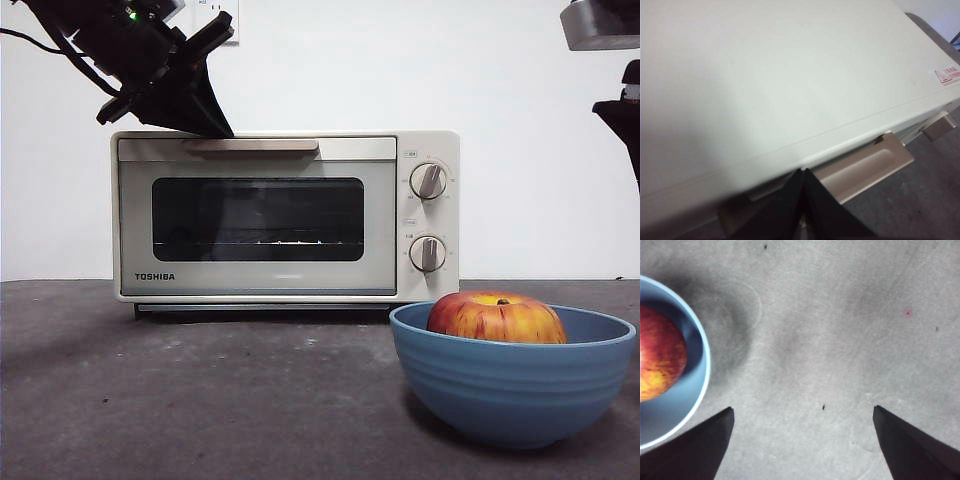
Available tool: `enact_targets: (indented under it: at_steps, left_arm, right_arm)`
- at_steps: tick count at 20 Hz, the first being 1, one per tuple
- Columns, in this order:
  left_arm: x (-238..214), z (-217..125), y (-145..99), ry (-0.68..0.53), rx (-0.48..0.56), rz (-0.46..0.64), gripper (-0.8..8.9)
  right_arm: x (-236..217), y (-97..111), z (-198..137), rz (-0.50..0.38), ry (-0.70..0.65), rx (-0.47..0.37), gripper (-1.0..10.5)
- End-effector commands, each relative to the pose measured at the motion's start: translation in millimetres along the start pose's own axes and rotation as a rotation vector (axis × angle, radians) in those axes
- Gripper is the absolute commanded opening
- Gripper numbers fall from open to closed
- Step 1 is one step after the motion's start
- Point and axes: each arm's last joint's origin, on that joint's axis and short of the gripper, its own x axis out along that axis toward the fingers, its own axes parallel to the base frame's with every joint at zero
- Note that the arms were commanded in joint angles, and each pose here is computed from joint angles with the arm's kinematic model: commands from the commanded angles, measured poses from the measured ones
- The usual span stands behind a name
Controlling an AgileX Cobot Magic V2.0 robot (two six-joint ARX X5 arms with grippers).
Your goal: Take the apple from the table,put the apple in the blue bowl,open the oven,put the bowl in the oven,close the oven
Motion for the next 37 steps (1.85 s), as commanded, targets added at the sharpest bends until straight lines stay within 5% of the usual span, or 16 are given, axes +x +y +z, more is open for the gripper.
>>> enact_targets:
  at_steps: [1, 13, 17, 23, 31, 37]
  left_arm:
    - [12.1, -15.4, -3.4, 0.129, 0.001, 0.001, 0.07]
    - [8.1, -60.2, -40.1, 0.567, -0.009, -0.051, 0.07]
    - [4.9, -66.2, -45.5, 0.632, 0.018, -0.07, 0.07]
    - [-19.6, -50.7, -55.8, 0.543, 0.026, -0.15, 0.07]
    - [-113.8, -11.9, -79.9, 0.198, 0.086, -0.171, 0.07]
    - [-166.1, -19.4, -85.6, 0.129, 0.112, -0.074, 0.07]
  right_arm:
    - [-1.3, 1.4, 3.5, 0.01, -0.014, 0.015, 4.4]
    - [-1.3, 2.8, 1.0, 0.075, 0.021, 0.013, 4.4]
    - [-1.2, 3.7, 0.6, 0.13, 0.035, 0.016, 4.4]
    - [5.8, -5.8, 5.0, 0.214, 0.001, 0.088, 4.1]
    - [28.6, -8.3, 14.1, 0.337, 0.018, 0.115, 3.9]
    - [62.4, -2.3, 25.2, 0.362, 0.098, 0.088, 3.0]
